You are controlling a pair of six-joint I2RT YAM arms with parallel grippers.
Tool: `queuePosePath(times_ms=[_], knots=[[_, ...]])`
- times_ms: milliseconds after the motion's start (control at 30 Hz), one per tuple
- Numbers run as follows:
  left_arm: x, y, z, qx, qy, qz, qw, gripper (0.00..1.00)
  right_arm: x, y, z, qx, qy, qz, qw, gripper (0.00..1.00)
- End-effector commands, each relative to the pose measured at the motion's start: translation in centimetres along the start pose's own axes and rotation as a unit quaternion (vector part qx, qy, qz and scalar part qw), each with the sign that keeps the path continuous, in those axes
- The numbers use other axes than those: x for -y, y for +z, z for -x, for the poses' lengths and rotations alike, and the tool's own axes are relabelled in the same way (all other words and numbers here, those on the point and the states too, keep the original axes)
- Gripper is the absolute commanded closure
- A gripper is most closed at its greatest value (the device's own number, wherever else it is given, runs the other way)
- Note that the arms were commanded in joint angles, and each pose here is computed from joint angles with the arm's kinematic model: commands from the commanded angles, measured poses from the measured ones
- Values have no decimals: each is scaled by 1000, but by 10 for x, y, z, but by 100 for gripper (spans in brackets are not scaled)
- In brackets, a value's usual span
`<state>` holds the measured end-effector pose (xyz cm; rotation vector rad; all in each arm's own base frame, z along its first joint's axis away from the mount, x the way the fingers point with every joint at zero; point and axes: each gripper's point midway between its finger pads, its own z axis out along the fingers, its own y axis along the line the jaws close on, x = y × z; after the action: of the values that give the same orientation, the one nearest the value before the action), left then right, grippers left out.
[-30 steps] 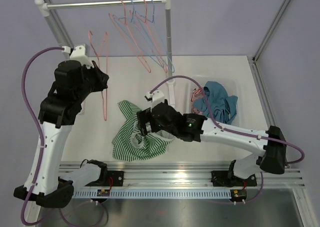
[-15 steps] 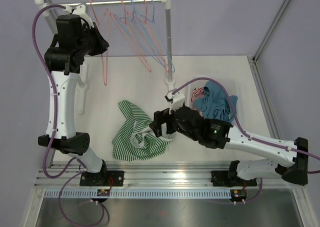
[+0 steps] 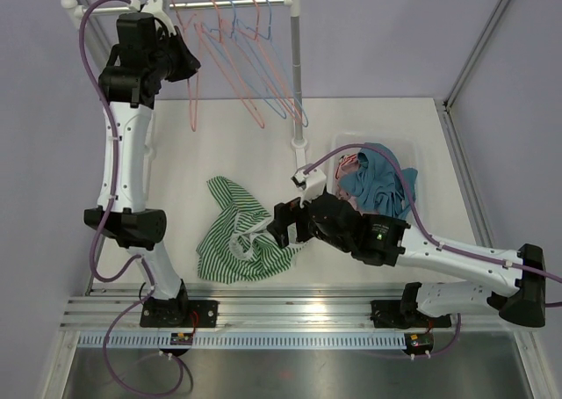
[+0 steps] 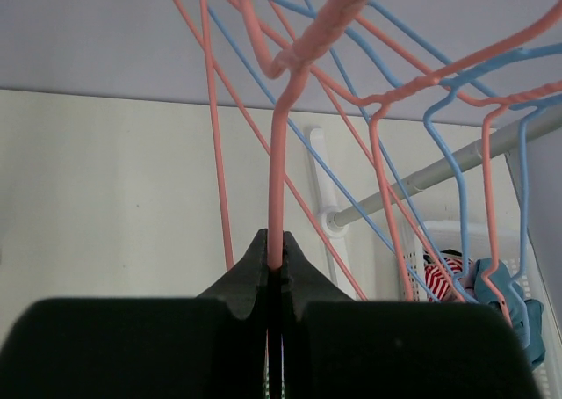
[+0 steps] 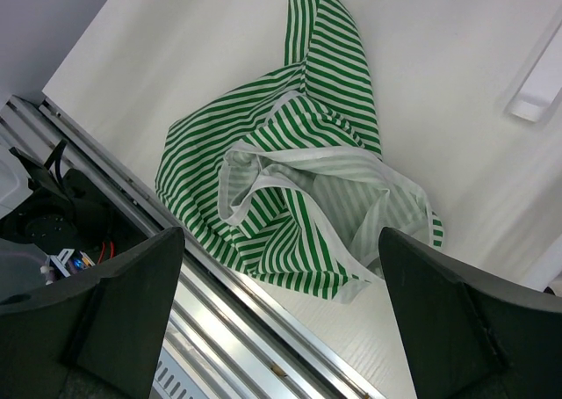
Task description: Remove the tank top from the hanger
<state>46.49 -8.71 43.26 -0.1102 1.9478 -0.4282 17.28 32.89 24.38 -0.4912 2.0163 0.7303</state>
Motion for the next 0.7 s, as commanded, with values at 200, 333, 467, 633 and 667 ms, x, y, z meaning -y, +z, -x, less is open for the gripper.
queuePosePath(times_ms=[200, 333, 467, 633, 667], knots=[[-8, 20, 7, 9, 13, -5, 1000, 95, -15, 17, -8, -3, -27, 35, 999, 0], [-13, 18, 5, 3, 13, -5, 1000, 88, -17, 34, -16, -23, -54, 29, 998, 0], [-14, 10, 7, 2, 12, -8, 1000, 76, -21, 59, -33, -55, -75, 23, 995, 1], [-10, -23, 11, 15, 17, 0, 1000, 1, -21, 91, -40, -67, -116, 5, 991, 1], [-10, -31, 12, 18, 19, 3, 1000, 1, -17, 102, -52, -87, -129, -8, 988, 0]])
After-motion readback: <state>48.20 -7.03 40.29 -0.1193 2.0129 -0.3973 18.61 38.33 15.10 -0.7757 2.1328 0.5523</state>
